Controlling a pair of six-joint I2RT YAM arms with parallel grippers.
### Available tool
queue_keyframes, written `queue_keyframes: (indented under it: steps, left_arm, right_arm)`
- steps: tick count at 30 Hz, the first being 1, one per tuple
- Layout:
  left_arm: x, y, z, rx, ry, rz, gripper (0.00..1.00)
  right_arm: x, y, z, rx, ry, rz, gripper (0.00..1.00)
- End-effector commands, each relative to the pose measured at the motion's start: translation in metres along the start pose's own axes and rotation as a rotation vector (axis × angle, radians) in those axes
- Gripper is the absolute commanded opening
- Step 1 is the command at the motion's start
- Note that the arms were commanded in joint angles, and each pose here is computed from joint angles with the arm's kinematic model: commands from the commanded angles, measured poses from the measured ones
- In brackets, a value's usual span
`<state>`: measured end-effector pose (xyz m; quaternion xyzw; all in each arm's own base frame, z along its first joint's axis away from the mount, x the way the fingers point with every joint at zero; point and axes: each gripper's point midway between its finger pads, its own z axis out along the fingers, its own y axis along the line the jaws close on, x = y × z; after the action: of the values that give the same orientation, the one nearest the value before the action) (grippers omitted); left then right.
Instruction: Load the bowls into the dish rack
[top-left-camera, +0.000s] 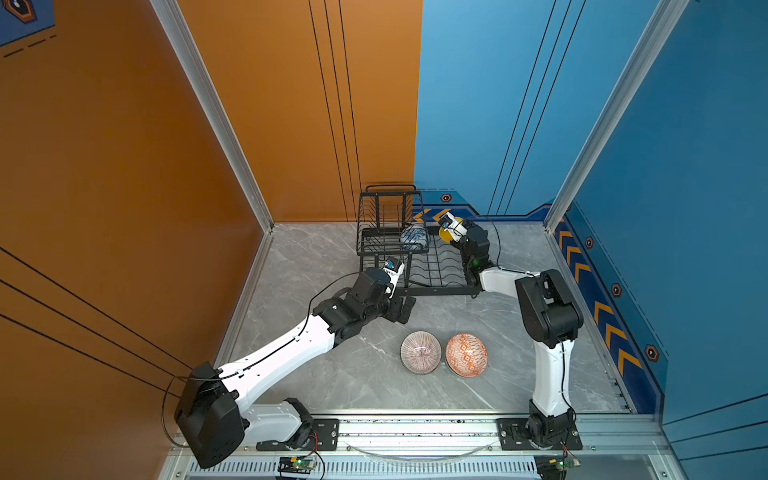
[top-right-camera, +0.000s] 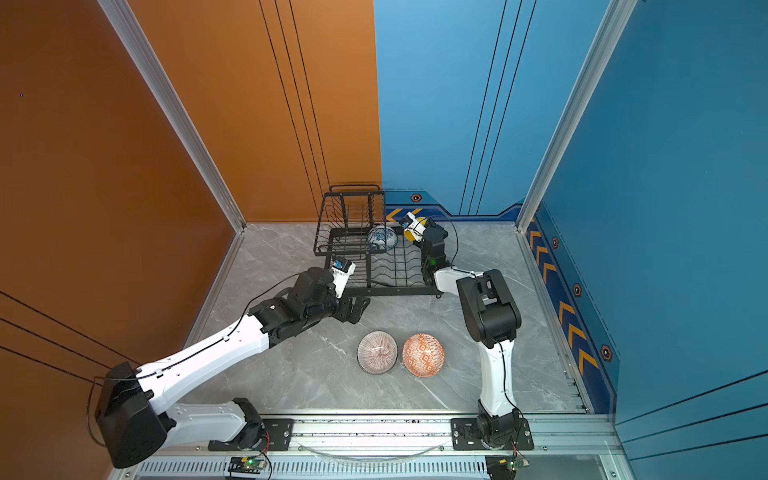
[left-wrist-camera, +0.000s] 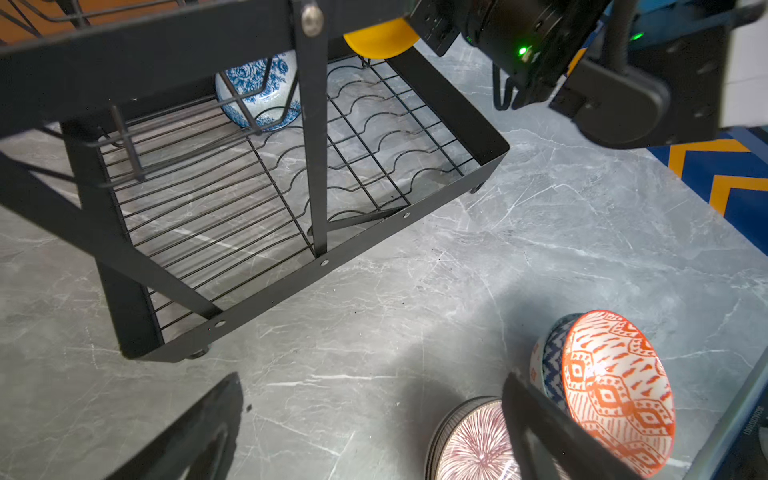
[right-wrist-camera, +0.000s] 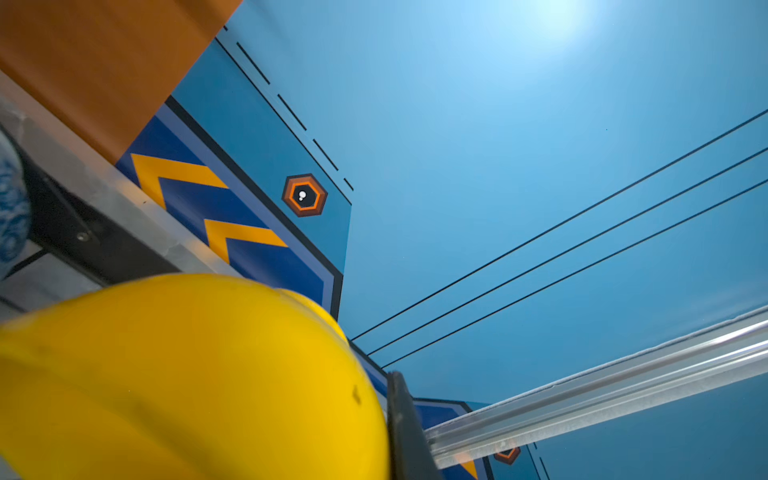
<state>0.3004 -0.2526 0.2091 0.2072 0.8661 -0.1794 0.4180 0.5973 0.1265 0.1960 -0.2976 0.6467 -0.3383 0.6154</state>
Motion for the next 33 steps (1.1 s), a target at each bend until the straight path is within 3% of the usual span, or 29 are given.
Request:
queue_keyframes:
  steps: [1, 16, 33]
  left_arm:
    - [0.000, 0.003, -0.001, 0.003, -0.008, 0.005, 0.98]
    - [-0.002, 0.006, 0.001, 0.002, 0.003, 0.011, 0.98]
    - [0.000, 0.011, 0.000, 0.003, 0.011, 0.009, 0.98]
  right_arm:
    - [-0.017, -0.029, 0.010, 0.143, -0.060, -0.011, 0.00]
    - [0.002, -0.005, 0.042, 0.113, -0.063, -0.083, 0.00]
    - [0.008, 0.043, 0.044, -0.024, -0.082, -0.105, 0.00]
